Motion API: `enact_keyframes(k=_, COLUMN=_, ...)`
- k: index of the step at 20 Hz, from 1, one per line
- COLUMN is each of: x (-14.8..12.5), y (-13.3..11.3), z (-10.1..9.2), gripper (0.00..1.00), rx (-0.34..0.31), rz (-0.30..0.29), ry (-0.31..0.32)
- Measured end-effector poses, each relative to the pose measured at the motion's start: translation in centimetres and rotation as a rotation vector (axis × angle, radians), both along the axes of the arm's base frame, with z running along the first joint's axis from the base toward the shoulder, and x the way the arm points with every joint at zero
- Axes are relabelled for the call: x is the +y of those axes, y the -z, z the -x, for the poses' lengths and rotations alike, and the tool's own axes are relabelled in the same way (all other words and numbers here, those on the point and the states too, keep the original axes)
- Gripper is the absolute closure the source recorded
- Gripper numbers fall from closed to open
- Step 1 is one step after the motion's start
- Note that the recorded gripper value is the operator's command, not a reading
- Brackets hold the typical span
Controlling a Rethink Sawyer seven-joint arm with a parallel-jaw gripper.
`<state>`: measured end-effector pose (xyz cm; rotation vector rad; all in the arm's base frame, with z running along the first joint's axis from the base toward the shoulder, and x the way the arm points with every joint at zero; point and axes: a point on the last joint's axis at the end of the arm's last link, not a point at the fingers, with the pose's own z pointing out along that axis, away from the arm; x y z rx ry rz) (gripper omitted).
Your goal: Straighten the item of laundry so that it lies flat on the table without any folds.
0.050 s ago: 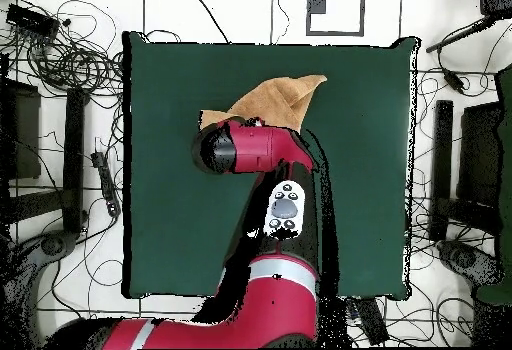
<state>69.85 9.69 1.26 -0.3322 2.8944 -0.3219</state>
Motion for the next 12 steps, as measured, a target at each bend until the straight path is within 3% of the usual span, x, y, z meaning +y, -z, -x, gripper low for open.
enact_keyframes(k=12, x=0.32, y=-0.07, z=0.00, gripper=0.00, rx=-0.001, rz=0.000, ry=-0.005)
